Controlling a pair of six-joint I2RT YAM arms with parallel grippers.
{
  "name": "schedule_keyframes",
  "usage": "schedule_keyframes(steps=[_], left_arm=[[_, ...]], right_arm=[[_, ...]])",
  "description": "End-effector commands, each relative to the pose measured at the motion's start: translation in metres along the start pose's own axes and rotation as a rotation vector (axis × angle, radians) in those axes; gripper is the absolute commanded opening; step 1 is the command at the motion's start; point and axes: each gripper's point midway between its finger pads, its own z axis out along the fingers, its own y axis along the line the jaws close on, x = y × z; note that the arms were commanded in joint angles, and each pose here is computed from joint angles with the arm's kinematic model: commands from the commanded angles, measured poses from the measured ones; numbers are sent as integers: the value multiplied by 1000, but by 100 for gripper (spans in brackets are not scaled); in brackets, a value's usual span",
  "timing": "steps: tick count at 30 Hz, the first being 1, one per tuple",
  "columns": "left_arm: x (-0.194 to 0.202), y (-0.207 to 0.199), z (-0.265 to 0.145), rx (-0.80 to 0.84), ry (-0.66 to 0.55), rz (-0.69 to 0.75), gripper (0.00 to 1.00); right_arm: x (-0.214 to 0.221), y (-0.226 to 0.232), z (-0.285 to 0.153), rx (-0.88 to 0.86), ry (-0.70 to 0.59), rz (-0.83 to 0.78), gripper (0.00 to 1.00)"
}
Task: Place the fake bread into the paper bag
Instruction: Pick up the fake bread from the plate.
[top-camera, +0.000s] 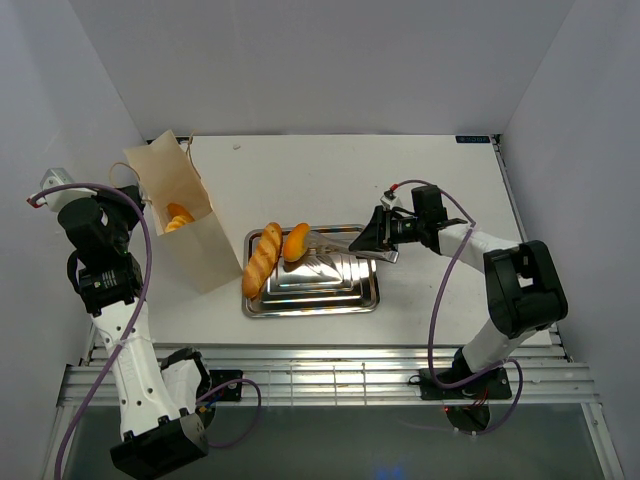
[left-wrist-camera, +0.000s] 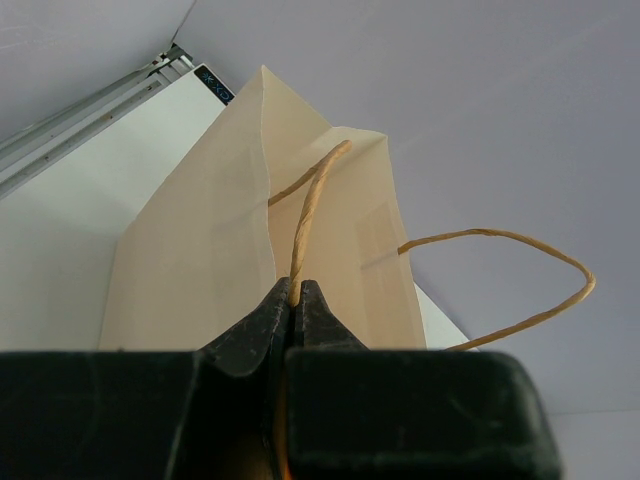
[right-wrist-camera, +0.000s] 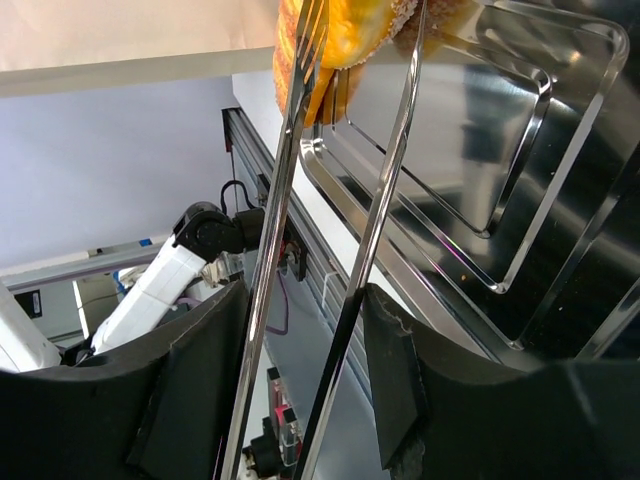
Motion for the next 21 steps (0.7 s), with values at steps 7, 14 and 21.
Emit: schedule_keyframes(steps=[7, 14, 21], left_arm=[[0, -3, -4, 20, 0, 11, 0], [-1, -4, -5, 22, -2, 15, 0], [0, -4, -4, 23, 2, 13, 0]], right_arm=[[-16, 12, 0, -80, -14, -64, 56], [-20, 14, 2, -117, -15, -49, 55], [-23, 11, 4, -129, -20, -32, 54]])
